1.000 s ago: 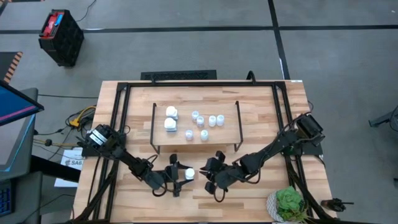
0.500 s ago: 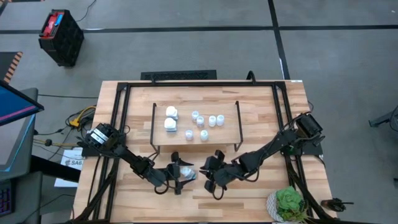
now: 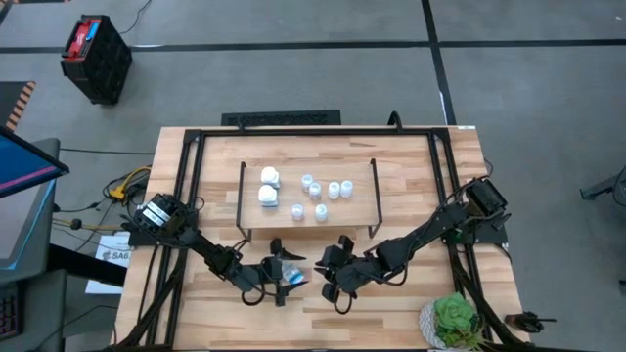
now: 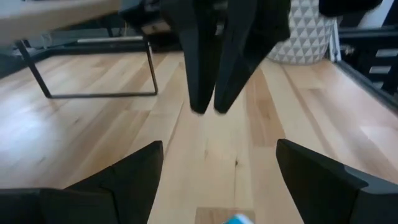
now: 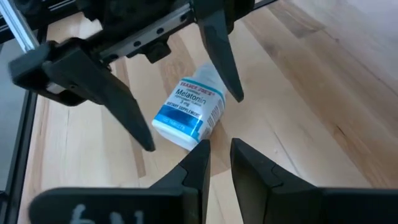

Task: Pick and place medicine bottles onto shelf by color
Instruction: Put the white blue pill bottle on the shelf

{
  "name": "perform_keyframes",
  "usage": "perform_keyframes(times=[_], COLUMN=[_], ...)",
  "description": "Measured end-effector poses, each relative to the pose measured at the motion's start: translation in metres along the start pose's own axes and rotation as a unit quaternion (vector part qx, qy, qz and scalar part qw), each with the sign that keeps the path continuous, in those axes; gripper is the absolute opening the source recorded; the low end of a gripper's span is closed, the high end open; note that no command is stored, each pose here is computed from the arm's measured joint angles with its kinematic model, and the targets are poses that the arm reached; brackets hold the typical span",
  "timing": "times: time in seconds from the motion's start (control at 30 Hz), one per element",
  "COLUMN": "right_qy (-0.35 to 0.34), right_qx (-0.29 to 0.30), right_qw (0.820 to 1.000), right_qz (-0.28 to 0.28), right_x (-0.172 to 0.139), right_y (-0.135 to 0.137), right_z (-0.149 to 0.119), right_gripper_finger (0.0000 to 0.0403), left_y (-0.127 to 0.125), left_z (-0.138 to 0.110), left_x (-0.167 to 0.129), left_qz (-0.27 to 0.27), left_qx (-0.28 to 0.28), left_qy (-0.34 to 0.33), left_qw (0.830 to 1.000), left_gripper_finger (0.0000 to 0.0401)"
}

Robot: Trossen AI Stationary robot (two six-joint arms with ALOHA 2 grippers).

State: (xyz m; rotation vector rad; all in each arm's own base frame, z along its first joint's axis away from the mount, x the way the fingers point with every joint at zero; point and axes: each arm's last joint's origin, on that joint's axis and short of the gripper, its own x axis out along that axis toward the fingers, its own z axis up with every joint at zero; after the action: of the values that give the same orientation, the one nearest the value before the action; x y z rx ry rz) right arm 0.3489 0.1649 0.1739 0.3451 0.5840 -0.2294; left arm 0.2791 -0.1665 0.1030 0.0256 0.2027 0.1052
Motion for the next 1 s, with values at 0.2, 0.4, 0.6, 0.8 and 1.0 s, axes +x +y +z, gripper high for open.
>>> perform_keyframes(times=[0.2, 0.4, 0.6, 0.8, 1.0], right_qy=[0.000, 0.007, 0.015, 0.014, 0.024], right_qx=[0.000, 0.003, 0.002, -0.010, -0.022], right_qw=[1.000, 1.000, 1.000, 1.000, 0.999], right_qz=[0.000, 0.009, 0.020, 0.022, 0.040], right_x=[0.000, 0.000, 0.000, 0.000, 0.000], right_y=[0.000, 0.001, 0.001, 0.002, 0.003], right_z=[0.000, -0.001, -0.001, -0.001, -0.001], right_gripper_finger=[0.0086, 0.0086, 0.0086, 0.0086, 0.0086], left_y=[-0.005, -0.013, -0.011, -0.010, -0.013], left_z=[0.013, 0.024, 0.006, -0.005, -0.003], left_x=[-0.006, -0.027, -0.048, -0.055, -0.054], left_qz=[-0.012, 0.009, 0.027, 0.037, 0.015], left_qx=[-0.001, -0.016, -0.071, -0.093, -0.084], left_qy=[-0.030, 0.006, 0.128, 0.179, 0.174], left_qw=[0.999, 1.000, 0.989, 0.979, 0.981], left_gripper_finger=[0.0302, 0.0302, 0.0293, 0.0248, 0.0210])
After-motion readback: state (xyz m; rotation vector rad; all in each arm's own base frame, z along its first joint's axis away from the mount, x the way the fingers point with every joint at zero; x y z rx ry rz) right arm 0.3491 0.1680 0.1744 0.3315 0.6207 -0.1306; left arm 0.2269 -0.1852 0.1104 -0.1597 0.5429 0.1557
